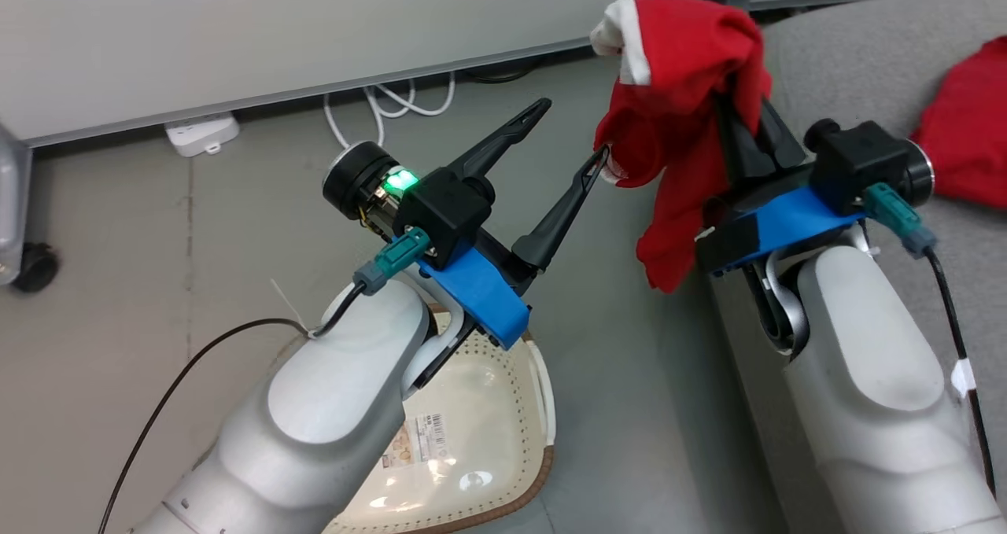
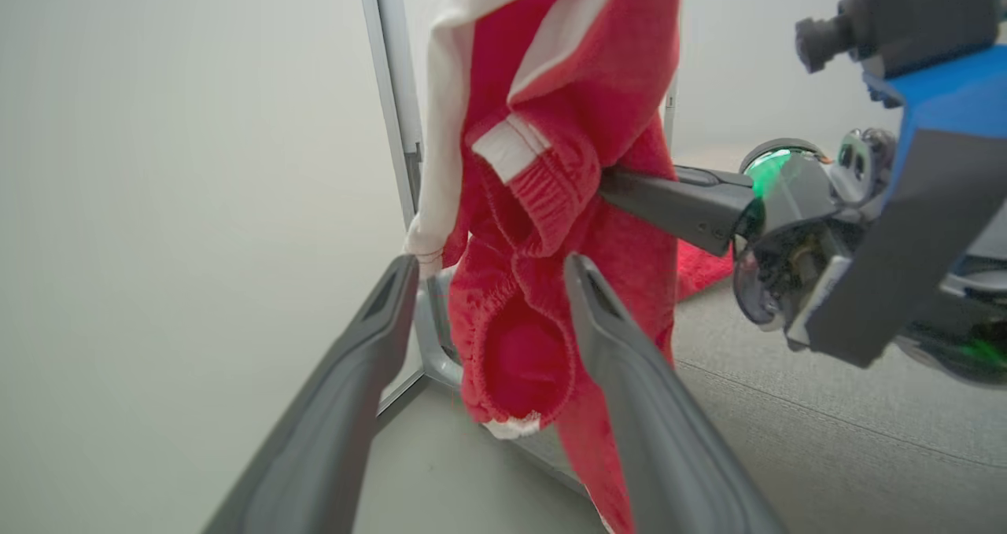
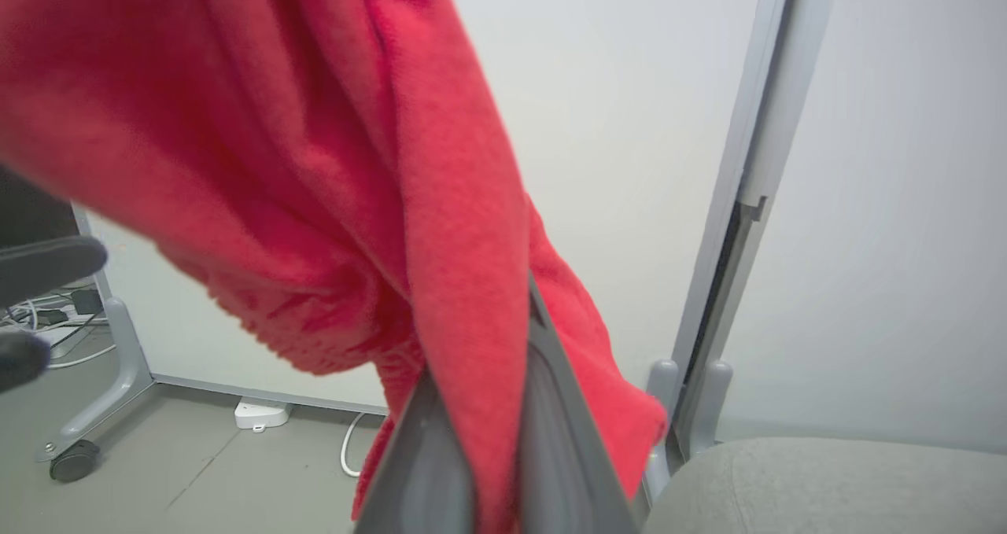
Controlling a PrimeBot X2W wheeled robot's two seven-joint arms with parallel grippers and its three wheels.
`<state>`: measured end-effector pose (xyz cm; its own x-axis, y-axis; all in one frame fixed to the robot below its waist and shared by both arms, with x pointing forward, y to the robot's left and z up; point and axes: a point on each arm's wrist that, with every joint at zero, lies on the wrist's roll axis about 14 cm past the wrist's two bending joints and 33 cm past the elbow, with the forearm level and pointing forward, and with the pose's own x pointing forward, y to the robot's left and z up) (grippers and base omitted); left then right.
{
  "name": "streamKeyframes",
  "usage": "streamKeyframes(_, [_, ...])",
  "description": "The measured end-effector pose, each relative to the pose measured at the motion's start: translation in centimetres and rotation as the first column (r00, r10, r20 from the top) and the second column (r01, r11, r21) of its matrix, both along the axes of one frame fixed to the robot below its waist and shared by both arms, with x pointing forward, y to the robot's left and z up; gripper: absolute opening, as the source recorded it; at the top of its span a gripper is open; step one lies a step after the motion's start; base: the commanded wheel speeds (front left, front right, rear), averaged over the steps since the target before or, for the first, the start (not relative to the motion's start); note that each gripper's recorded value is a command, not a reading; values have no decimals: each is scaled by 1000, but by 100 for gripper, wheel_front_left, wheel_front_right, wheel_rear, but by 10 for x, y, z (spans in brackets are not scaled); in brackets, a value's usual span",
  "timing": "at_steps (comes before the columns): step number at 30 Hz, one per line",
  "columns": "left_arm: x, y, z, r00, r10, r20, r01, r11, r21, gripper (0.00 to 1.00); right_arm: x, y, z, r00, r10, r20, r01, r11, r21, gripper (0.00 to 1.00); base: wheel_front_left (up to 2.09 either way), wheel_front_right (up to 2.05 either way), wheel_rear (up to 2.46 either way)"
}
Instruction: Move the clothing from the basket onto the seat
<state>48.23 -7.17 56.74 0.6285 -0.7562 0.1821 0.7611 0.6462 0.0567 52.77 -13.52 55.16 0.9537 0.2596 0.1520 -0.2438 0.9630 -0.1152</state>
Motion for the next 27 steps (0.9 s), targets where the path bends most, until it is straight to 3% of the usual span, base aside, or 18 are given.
streamKeyframes(6, [-12, -42, -12, 992, -122, -15, 122, 993, 0, 100, -22, -71, -2, 983, -184, 4, 184, 983, 18, 0, 0, 0, 0])
streamKeyframes(15, [-45, -100, -23, 953, -301, -39, 300, 954, -17, 100, -87, -166, -9, 893, -450, -9, 450, 893, 15, 0, 0, 0, 0])
streamKeyframes(22, [-69, -129, -27, 914, -403, -48, 402, 915, -31, 100, -140, -204, -27, 819, -571, -56, 571, 821, -13, 0, 0, 0, 0])
streamKeyframes(27, [-75, -135, -32, 902, -427, -58, 426, 904, -33, 100, -158, -211, -40, 790, -606, -91, 607, 794, -14, 0, 0, 0, 0])
